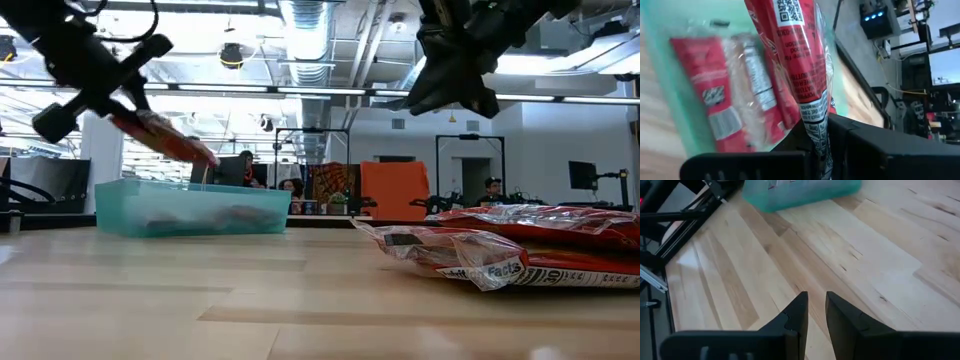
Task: Sort popcorn bags into baskets
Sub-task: Put the red popcorn bag into the blue bin
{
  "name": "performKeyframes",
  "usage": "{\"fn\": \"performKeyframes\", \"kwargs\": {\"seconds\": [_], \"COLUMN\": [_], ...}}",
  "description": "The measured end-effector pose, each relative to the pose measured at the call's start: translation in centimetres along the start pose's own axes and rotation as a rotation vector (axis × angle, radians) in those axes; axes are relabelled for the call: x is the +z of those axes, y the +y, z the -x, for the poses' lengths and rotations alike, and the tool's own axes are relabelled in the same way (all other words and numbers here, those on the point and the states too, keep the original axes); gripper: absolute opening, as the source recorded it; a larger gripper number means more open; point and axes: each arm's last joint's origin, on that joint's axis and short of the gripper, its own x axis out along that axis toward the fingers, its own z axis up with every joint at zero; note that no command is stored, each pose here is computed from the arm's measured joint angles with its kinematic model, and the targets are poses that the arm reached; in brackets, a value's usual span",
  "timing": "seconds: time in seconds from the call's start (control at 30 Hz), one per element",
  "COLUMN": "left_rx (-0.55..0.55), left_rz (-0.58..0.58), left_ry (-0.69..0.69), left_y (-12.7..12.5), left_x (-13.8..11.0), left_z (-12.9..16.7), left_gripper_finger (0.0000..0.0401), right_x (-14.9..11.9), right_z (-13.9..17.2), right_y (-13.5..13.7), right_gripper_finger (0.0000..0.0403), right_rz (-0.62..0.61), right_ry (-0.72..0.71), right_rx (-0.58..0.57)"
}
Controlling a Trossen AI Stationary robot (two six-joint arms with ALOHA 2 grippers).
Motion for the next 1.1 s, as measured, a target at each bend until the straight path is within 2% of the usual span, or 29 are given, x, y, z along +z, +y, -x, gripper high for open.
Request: {"fn": "performKeyframes", "kwargs": {"seconds": [0.17,0.43,0.53,0.87,1.1], "left_rx": [0.041,0.061,0.065,0.112,0.268], "left_rz": [-0.017,-0.036,-0.043,-0.07,-0.148], "left_ry": [0.007,0.003,0.002,-0.044,0.002], "left_y": [1.6,1.8,1.8,1.8,2.7], "left_x": [-0.4,-0.3,-0.5,-0.6,0.3], "left_z": [-0.7,-1.0,-1.1,-2.5,-2.4], "left_gripper_finger": [0.0004,0.0005,0.0017,0.0143,0.0216], "right_x": [0.0,0.1,0.2,0.2,0.1], "right_z": [0.0,0.0,0.0,0.0,0.0], "right_y": [0.0,-0.1,-0.1,-0.1,-0.1], "right_gripper_finger": [0.0092,0.0092,0.0092,0.0092,0.0092], "right_rz": [-0.001,-0.003,-0.005,-0.004,-0.004], "right_ry": [-0.002,-0.005,-0.007,-0.008,-0.004], "right_rx": [0.002,0.0,-0.002,-0.005,-0.002]}}
